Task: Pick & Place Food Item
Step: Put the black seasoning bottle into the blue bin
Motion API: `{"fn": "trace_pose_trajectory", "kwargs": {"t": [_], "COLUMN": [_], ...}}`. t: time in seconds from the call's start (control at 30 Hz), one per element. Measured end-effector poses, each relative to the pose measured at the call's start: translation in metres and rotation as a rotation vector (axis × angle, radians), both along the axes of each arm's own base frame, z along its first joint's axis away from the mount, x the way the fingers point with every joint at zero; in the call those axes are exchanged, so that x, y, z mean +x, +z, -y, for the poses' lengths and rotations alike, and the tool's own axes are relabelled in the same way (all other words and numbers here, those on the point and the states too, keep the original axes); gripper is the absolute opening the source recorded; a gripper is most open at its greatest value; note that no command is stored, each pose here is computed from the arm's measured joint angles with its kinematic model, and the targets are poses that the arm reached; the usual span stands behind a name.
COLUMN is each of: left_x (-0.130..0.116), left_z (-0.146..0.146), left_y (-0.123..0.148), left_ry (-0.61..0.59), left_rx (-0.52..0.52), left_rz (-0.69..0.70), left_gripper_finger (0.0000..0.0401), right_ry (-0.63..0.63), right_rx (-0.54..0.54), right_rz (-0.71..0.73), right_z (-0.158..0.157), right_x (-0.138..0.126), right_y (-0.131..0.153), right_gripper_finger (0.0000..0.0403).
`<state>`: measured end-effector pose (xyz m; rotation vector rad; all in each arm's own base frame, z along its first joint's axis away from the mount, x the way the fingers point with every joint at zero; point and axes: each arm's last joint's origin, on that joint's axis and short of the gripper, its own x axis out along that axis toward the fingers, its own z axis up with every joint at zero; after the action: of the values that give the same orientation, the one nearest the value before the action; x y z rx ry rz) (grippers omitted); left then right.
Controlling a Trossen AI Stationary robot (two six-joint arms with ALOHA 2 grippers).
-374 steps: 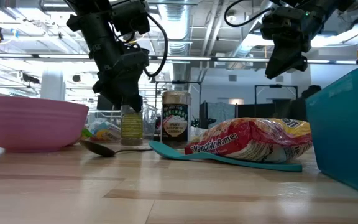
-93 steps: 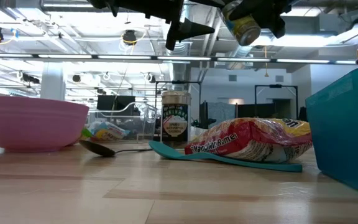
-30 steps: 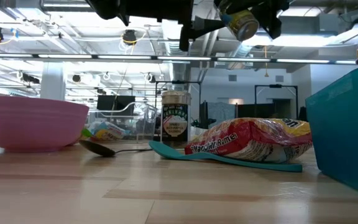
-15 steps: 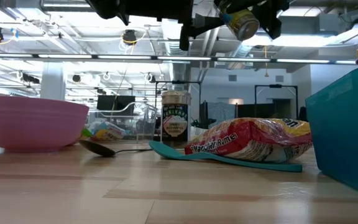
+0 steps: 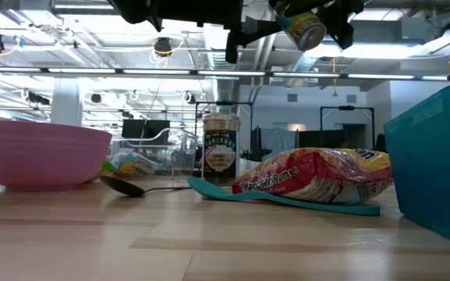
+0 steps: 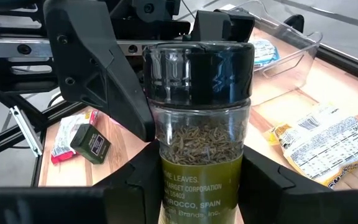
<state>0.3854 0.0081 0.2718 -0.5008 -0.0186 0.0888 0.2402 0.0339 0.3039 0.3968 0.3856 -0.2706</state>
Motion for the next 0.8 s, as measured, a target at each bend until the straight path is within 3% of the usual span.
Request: {"fn": "trace_pose_trajectory", "kwargs": {"t": [0.47, 0.8], "left_x": [0.0, -0.0002], "left_z": [-0.0001, -0.001], "left_y": [-0.0005, -0.0009], "left_ry": [0.002, 0.016], "left_rx": [-0.001, -0.004], "left_rz": [-0.004, -0.006], "left_gripper_finger": [0.0194, 0.0194], "right_ry": [0.006, 0.01], "right_rx": [0.0, -0.005], "right_rz": [-0.013, -0.033], "right_z": [-0.0001, -0.0003], "right_x": [-0.0005, -0.0014], "right_y": [-0.0011, -0.0028], "right_gripper_finger": [0.0167, 0.0263]}}
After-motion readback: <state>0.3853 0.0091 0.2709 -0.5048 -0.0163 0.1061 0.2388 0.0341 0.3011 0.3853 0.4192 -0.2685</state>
